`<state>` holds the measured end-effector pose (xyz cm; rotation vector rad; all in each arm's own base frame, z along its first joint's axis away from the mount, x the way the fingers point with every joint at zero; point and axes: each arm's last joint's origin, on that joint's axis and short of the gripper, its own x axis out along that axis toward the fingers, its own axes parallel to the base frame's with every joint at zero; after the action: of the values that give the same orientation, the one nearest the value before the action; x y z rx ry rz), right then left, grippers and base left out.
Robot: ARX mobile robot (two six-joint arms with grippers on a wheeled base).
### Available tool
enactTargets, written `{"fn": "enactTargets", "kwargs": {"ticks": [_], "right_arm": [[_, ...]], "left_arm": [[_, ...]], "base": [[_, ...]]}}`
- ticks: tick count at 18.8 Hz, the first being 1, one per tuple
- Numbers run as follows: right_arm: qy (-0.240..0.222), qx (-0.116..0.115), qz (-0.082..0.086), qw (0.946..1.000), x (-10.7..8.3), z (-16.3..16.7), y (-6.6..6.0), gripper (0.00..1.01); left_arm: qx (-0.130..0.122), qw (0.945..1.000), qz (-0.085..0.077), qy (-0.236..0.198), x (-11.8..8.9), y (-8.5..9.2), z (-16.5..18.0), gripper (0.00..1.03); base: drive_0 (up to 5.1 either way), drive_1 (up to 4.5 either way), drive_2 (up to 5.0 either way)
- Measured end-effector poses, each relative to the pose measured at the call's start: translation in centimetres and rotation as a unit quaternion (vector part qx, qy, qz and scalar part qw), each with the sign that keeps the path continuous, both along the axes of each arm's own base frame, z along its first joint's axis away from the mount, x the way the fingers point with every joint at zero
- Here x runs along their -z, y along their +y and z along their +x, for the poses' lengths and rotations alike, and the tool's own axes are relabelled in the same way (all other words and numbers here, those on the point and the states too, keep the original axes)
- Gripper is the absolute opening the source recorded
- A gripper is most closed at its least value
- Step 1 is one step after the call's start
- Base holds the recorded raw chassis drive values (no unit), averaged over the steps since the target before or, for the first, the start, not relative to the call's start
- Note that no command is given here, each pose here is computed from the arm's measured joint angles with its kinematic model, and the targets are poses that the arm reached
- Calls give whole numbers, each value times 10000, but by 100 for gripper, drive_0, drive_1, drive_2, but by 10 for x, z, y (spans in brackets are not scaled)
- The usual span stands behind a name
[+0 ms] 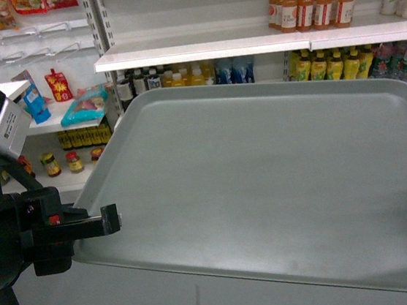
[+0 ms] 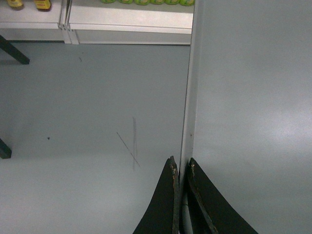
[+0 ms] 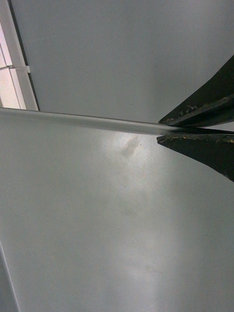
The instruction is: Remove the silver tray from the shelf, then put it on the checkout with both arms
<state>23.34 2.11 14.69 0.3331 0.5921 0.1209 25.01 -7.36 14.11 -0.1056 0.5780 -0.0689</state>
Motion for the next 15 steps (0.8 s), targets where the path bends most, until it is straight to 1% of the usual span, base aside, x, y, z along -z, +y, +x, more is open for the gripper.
{"fn": "enactTargets", "kwargs": {"ticks": [8,15], "right_arm": [[-16,16,-1,10000,0,0,-1,2],[-8,9,6,10000,0,0,-1,2]], "left_arm": [[5,10000,-14,-38,-1,0,0,3],[4,10000,0,2,0,0,0,3]], "base": [[1,-428,431],[-449,60,405]]}}
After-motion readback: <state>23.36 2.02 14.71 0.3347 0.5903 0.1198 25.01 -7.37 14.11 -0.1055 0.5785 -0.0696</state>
